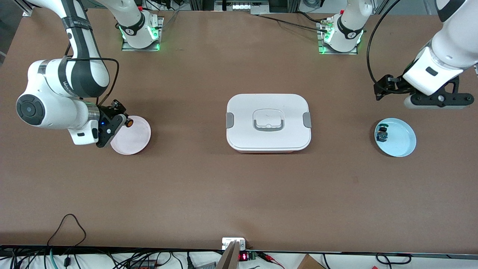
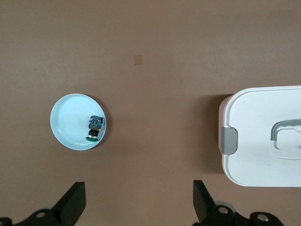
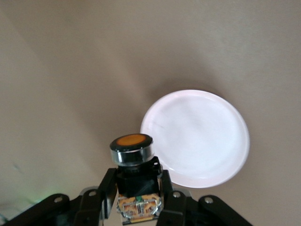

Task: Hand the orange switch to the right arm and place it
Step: 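Lower the orange switch onto the white plate and open the right gripper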

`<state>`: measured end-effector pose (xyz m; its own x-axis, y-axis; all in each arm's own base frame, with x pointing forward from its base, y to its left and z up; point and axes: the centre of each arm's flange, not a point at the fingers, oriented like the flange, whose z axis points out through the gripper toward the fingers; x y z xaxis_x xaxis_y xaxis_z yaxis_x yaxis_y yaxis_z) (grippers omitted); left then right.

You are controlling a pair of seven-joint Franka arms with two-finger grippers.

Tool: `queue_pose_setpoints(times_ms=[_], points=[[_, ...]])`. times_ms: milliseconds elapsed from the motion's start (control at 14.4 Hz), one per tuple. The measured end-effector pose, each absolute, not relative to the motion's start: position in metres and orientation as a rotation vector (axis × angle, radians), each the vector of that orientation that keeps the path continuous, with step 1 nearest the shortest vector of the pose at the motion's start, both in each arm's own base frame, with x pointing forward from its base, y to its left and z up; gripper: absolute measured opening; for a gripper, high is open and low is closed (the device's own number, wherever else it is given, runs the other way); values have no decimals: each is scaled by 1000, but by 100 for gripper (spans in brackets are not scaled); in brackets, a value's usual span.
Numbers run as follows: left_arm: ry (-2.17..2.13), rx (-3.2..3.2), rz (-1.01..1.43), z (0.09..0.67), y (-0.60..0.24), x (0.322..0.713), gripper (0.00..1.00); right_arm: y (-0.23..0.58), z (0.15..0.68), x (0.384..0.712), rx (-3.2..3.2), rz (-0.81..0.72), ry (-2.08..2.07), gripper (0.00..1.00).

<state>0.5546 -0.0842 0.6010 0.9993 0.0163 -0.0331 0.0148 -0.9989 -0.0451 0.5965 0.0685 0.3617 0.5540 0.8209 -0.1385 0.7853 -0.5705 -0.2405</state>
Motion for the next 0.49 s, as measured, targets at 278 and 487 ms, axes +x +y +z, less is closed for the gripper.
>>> queue_pose_setpoints(times_ms=[278, 487], points=[[-84, -3147, 64, 597, -71, 554, 100, 56, 334, 596, -2607, 327, -1648, 42], [-83, -3148, 57, 596, -71, 554, 100, 52, 307, 590, -2558, 230, -1810, 42]])
